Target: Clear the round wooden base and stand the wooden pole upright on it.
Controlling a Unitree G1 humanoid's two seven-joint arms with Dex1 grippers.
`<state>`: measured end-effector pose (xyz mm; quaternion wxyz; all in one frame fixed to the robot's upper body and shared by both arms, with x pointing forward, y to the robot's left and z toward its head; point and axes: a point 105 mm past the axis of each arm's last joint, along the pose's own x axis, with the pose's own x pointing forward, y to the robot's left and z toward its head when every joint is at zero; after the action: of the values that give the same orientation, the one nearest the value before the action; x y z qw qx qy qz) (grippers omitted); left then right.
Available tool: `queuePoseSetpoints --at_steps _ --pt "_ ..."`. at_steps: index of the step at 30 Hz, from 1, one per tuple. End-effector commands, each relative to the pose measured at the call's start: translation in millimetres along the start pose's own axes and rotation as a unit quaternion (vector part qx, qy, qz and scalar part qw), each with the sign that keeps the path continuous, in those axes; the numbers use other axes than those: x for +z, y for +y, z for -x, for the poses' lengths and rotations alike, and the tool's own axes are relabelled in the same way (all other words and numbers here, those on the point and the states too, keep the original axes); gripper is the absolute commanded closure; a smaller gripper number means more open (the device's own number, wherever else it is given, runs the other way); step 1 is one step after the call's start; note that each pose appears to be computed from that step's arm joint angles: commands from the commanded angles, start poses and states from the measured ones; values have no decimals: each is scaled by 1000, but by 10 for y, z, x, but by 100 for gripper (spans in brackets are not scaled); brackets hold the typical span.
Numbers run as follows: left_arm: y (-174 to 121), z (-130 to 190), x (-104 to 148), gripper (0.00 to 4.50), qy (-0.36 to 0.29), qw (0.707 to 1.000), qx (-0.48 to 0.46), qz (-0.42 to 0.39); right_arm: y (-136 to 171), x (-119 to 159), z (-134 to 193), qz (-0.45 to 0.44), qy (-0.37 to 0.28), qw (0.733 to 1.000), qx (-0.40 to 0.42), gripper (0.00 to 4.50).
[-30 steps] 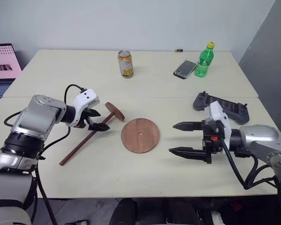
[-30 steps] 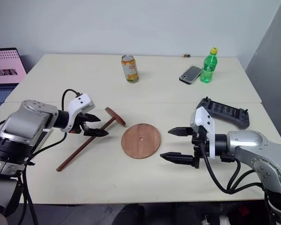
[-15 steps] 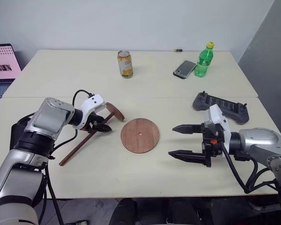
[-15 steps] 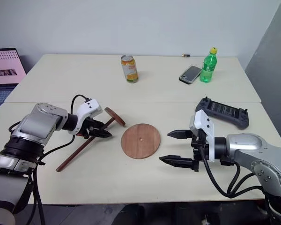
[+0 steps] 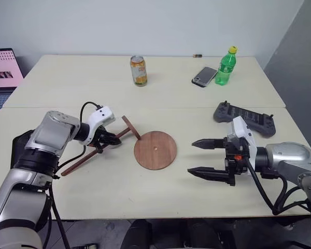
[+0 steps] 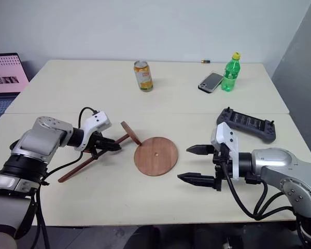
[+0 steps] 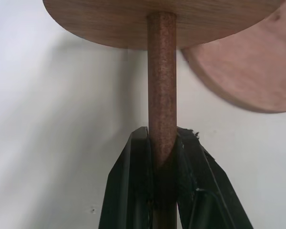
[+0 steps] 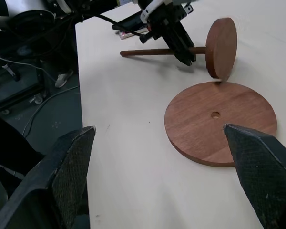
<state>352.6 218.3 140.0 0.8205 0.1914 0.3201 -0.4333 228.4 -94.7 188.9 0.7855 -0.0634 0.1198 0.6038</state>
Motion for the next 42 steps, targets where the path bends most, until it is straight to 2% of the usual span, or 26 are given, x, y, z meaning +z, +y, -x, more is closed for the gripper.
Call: queuePoseSetpoints --at_steps 1,4,7,12,16,24,33,42 --pt "54 450 529 424 -125 990 43 -40 22 122 87 20 -17 1000 -4 0" --pt "3 673 897 424 -235 968 62 -68 8 142 137 20 -18 1000 -10 0" --pt "-141 740 1166 424 -329 940 56 -73 -22 150 184 23 -16 999 -24 0" --pt "-432 571 1370 424 -409 909 39 -68 -48 163 227 65 -18 996 -60 0" --pt "-543 482 1535 424 -497 863 69 -62 43 117 215 78 -24 995 -66 0" --pt "-717 313 1648 424 -548 832 62 -48 127 -2 176 84 -3 993 -77 0" --pt "-996 9 1552 424 -543 839 10 -33 -57 -46 207 61 14 989 -135 0" --pt "-986 -74 1516 424 -545 838 12 -32 -14 -102 160 60 30 990 -125 0"
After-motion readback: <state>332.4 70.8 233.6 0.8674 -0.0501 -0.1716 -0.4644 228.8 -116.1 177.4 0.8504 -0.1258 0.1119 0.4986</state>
